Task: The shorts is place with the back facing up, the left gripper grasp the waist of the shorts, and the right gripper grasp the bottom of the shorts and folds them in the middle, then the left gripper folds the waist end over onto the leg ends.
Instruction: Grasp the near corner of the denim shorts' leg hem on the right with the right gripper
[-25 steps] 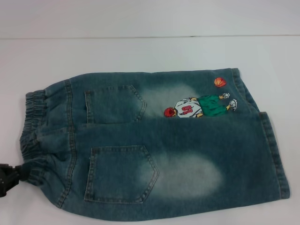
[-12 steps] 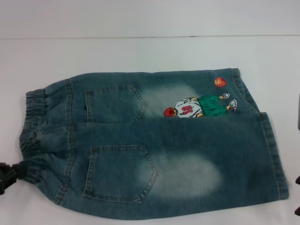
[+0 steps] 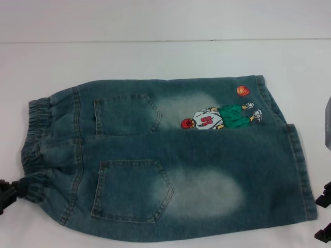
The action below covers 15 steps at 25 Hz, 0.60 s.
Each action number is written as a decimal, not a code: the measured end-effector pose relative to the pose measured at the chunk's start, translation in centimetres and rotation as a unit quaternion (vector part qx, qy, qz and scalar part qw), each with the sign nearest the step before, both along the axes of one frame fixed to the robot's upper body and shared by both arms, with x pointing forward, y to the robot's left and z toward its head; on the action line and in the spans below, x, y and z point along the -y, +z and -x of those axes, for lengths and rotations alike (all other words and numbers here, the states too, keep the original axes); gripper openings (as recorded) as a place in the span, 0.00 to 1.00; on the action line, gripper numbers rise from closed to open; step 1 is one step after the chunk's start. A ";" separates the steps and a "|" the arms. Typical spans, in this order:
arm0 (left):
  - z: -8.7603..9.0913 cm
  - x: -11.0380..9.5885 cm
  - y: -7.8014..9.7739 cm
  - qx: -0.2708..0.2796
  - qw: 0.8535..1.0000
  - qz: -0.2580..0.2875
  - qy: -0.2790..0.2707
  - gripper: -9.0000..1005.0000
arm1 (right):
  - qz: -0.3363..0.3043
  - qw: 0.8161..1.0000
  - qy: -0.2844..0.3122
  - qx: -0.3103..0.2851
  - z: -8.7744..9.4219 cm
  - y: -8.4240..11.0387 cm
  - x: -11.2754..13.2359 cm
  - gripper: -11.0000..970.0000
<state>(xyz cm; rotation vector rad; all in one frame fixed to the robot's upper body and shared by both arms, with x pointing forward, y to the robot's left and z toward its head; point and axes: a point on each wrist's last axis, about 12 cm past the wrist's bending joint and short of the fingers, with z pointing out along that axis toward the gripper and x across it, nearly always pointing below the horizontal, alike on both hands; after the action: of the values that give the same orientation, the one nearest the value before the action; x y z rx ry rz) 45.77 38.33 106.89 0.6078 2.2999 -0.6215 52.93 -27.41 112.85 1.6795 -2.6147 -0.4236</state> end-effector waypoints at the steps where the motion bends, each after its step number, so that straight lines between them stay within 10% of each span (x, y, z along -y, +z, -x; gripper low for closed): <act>1: 0.0 0.0 0.0 0.000 1.000 0.000 0.000 0.06 | -0.001 1.000 0.001 0.001 0.0 0.0 0.0 0.91; 15: -0.1 0.0 -0.2 -0.002 1.000 0.001 0.001 0.06 | 0.007 1.000 0.008 -0.006 0.2 -0.1 -0.6 0.91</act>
<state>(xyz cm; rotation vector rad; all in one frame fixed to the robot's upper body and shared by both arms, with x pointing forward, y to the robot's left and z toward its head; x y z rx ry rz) 45.91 38.28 106.67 0.6049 2.3022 -0.6243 52.76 -26.78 112.73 1.6881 -2.5884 -0.4124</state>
